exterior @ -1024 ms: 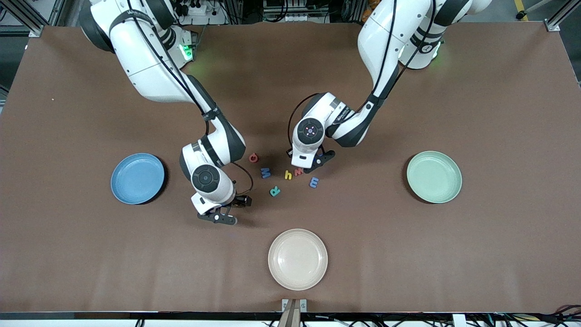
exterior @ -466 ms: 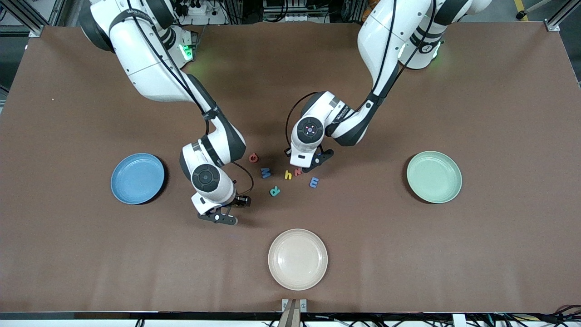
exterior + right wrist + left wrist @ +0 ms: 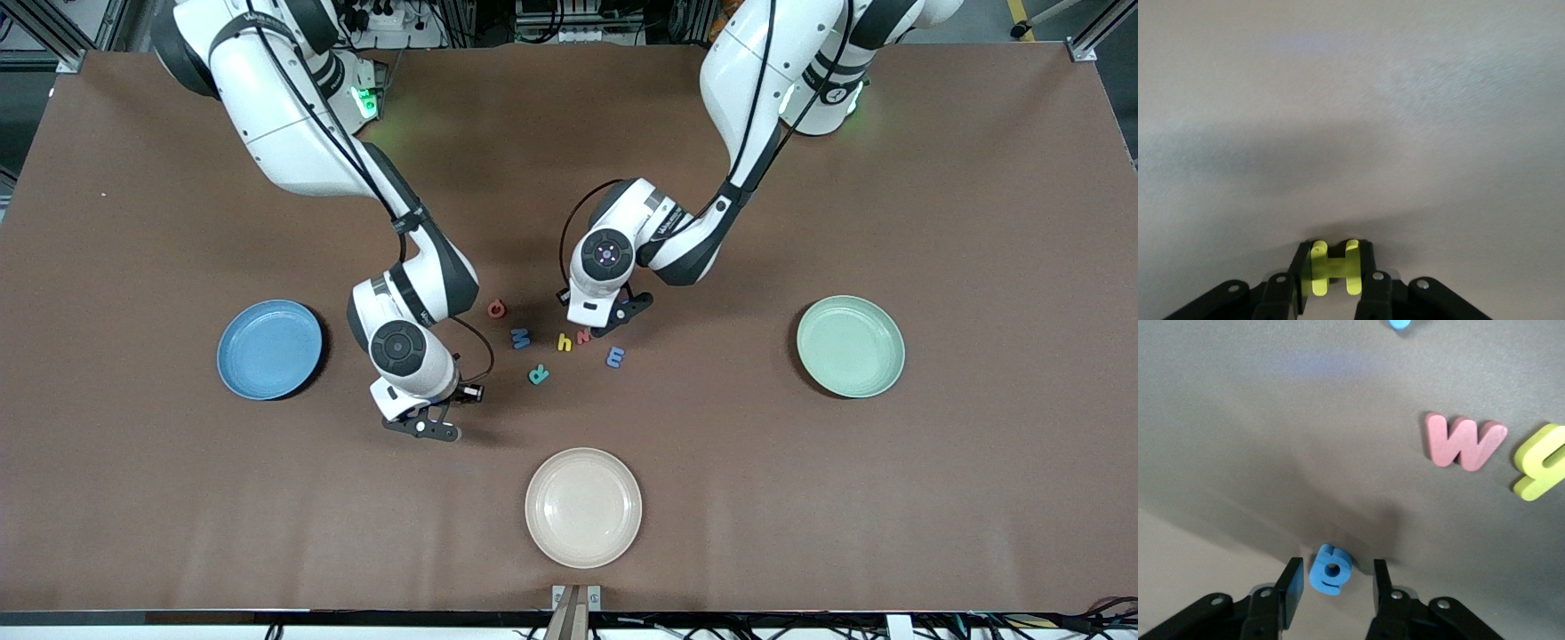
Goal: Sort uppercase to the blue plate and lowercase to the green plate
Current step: 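Carry the H onto the blue plate while the left gripper grasps the e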
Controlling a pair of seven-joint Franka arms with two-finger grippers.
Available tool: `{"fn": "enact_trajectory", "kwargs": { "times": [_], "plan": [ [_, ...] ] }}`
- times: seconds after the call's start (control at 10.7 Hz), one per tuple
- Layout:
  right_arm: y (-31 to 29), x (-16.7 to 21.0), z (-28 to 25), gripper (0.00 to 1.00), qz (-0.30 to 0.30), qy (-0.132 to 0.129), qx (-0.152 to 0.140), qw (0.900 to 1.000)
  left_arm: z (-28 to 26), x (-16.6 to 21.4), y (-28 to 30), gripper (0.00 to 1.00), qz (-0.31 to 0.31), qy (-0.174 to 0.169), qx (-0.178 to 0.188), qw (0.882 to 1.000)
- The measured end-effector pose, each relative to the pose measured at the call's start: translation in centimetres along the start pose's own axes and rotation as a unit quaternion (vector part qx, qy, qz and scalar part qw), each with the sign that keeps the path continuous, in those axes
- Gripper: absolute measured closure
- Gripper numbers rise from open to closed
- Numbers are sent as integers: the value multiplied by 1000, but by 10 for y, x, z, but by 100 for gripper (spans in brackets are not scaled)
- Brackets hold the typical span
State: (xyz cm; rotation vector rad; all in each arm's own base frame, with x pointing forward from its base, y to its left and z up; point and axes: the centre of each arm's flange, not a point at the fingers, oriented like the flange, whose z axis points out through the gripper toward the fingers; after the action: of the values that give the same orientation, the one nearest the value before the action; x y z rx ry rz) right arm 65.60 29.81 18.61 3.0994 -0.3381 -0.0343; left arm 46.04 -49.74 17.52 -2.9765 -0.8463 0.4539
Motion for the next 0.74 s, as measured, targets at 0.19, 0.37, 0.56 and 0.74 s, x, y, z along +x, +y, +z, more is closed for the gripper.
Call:
{"fn": "enact_trajectory", "kwargs": {
  "times": [0.19,0.37,0.56,0.74],
  "plan": [
    [26,18,-23,67,7,-5,-6,1000,1,-1,0,49,5,-12,-3,1000],
    [64,38,-60,67,-7,-12,-11,1000,2,-1,0,51,4,-15,-4,1000],
    [111,53,-79,67,-30,-21,-14,999,2,-1,0,56,10,-19,-5,1000],
    [160,55,-73,67,-49,-39,-20,998,2,-1,-1,55,16,-21,-6,1000]
  ]
}}
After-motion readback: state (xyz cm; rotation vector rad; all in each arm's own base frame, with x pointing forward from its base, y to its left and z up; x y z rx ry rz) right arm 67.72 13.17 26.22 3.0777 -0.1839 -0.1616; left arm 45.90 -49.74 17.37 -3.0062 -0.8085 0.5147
